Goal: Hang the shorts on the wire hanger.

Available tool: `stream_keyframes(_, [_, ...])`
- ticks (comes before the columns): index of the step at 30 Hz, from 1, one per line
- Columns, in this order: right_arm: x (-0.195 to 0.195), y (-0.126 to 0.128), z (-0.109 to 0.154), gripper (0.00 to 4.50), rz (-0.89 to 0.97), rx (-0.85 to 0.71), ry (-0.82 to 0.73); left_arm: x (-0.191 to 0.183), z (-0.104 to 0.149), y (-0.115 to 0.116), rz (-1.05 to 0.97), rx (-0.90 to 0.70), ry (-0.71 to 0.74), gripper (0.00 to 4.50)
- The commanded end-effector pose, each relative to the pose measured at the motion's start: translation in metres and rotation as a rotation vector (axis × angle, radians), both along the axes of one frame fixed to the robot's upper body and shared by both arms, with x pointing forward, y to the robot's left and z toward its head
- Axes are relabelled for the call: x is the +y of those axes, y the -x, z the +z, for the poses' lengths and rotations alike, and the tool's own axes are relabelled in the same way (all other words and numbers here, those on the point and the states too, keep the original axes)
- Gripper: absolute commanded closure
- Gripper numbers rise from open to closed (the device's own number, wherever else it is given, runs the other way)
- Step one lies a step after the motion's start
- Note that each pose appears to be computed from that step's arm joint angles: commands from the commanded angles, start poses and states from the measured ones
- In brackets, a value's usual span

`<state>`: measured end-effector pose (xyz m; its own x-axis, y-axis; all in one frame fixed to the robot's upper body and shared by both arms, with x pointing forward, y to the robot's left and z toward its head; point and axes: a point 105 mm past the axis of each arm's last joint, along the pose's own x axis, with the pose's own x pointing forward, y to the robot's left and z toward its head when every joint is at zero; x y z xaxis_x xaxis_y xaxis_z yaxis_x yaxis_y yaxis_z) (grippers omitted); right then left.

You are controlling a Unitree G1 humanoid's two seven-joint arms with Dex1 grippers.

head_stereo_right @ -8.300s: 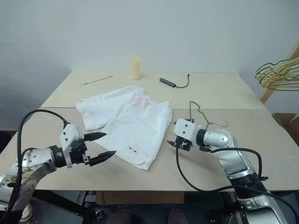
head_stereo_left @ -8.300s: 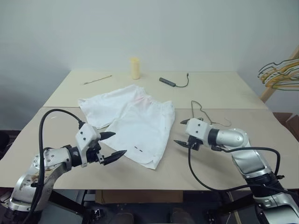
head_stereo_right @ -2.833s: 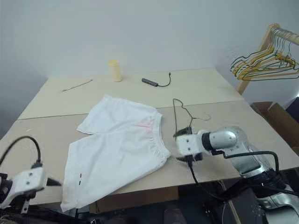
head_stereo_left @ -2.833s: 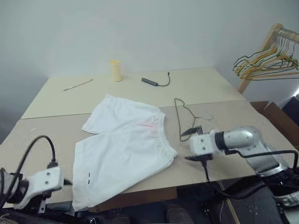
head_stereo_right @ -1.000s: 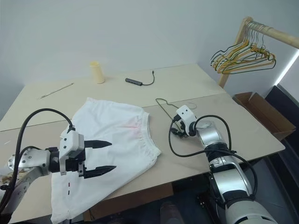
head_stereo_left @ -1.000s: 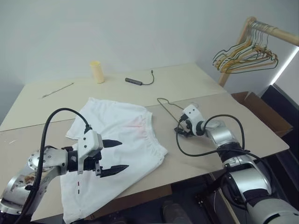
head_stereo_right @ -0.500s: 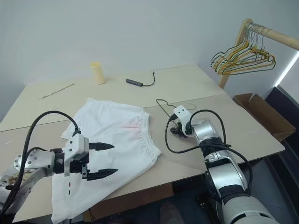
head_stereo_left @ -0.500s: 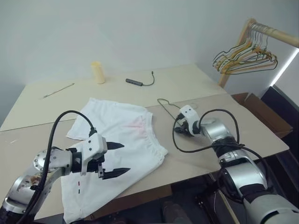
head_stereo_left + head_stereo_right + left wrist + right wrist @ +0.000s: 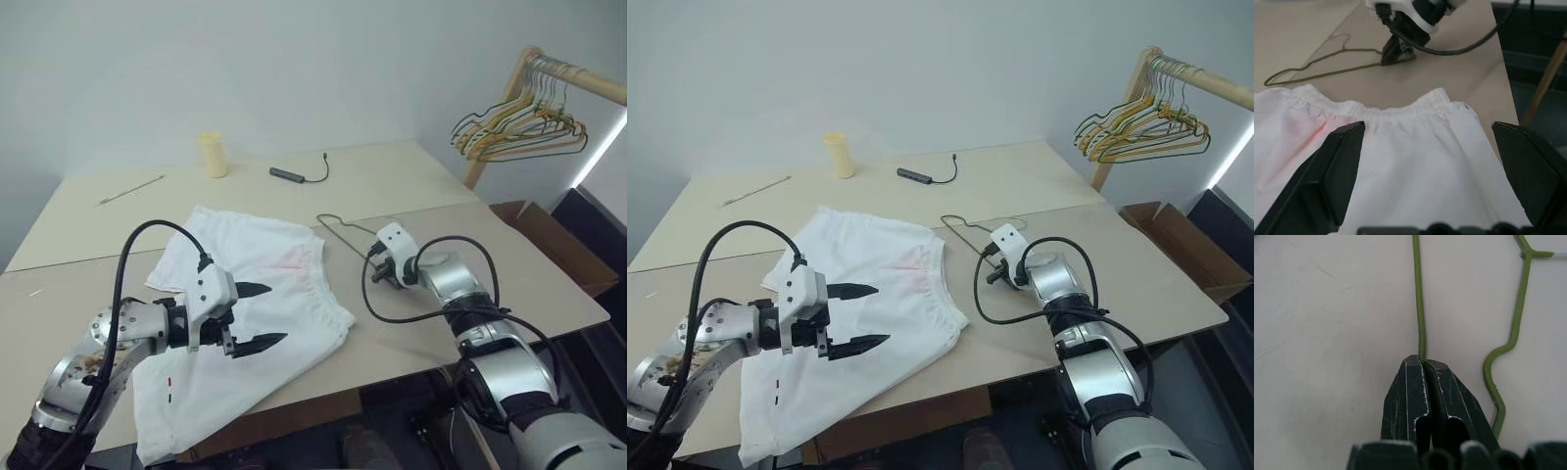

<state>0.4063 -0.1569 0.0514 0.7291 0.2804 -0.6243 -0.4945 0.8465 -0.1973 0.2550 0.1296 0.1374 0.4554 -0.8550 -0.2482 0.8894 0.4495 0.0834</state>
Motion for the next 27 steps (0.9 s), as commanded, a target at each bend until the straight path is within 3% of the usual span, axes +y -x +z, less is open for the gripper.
stream_keyframes(1, [0.005,0.000,0.043,4.49,0.011,-0.215,-0.043,0.000,0.023,-0.023,0.149,0.049,0.225,0.00])
stream_keyframes(6, [0.036,0.028,0.095,4.49,0.119,-0.464,-0.164,-0.006,0.040,-0.056,0.304,0.233,0.501,0.00])
stream_keyframes(11, [0.074,0.070,0.119,4.49,0.295,-0.615,-0.297,-0.003,0.056,-0.078,0.363,0.383,0.764,0.00])
stream_keyframes(14, [0.091,0.095,0.123,4.49,0.443,-0.696,-0.296,-0.006,0.068,-0.082,0.346,0.411,0.861,0.00])
stream_keyframes(16, [0.096,0.099,0.117,4.49,0.450,-0.738,-0.218,-0.010,0.075,-0.081,0.337,0.400,0.877,0.00])
stream_keyframes(22, [0.111,0.109,0.111,4.49,0.519,-0.742,-0.227,-0.013,0.076,-0.083,0.366,0.408,0.898,0.00])
stream_keyframes(27, [0.109,0.103,0.112,4.50,0.486,-0.741,-0.225,-0.008,0.075,-0.092,0.454,0.397,0.907,1.53])
